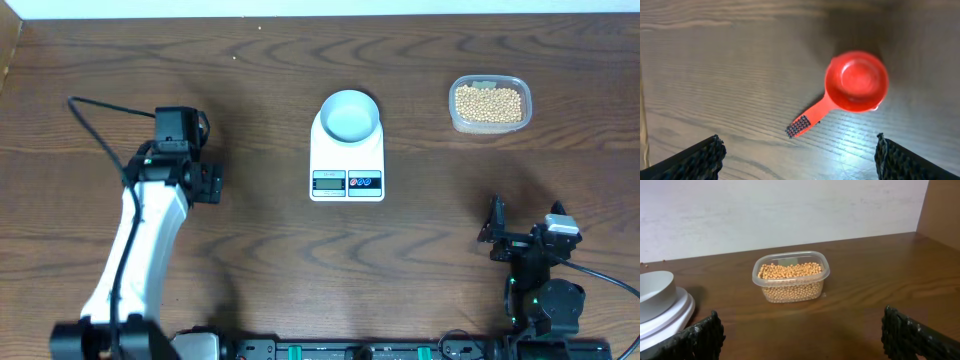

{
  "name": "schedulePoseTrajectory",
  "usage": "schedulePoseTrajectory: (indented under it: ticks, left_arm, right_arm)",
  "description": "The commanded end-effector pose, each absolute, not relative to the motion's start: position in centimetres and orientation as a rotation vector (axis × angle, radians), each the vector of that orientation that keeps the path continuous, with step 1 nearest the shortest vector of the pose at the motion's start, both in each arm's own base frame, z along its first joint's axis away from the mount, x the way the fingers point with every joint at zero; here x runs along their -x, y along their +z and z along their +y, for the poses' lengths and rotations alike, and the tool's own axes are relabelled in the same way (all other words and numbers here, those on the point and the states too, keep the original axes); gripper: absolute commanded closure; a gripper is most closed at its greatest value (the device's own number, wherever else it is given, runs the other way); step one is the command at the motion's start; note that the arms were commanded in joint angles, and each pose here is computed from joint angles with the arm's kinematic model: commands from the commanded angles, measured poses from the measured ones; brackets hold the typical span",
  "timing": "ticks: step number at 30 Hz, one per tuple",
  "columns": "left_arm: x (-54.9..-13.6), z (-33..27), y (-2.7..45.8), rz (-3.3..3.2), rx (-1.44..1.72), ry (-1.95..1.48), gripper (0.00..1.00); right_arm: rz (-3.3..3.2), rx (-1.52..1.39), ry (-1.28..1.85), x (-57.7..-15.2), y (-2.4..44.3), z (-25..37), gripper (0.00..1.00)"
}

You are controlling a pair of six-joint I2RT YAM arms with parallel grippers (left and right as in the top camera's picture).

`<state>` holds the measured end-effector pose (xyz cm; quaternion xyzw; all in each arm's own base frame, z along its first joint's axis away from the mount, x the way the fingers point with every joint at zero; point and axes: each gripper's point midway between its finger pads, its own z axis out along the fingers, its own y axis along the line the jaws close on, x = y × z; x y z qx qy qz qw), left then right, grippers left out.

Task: Scoop item into bowl and weigh 50g on scale
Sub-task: 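Move the left gripper over the red scoop handle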

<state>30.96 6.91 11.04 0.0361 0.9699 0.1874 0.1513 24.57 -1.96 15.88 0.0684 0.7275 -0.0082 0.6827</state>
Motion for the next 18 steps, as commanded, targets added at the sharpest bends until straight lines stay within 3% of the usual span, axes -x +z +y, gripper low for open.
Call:
schedulePoseTrajectory:
  ticks: [1, 10, 18]
  left_arm:
    - [-31.4, 7.3, 9.6, 2.842, -0.208, 0.519, 0.02]
    - [-30.5, 9.1, 5.2, 2.999, -0.191, 0.440, 0.02]
    - [-31.9, 8.5, 4.6, 2.944, -0.148, 0.199, 0.02]
  right_arm:
    - [1.630, -0.155, -0.007, -24.5, 15.9, -1.8, 0.01]
    - [1.630, -0.155, -0.007, -24.5, 15.9, -1.8, 0.01]
    - [1.630, -0.155, -0.007, -24.5, 15.9, -1.8, 0.01]
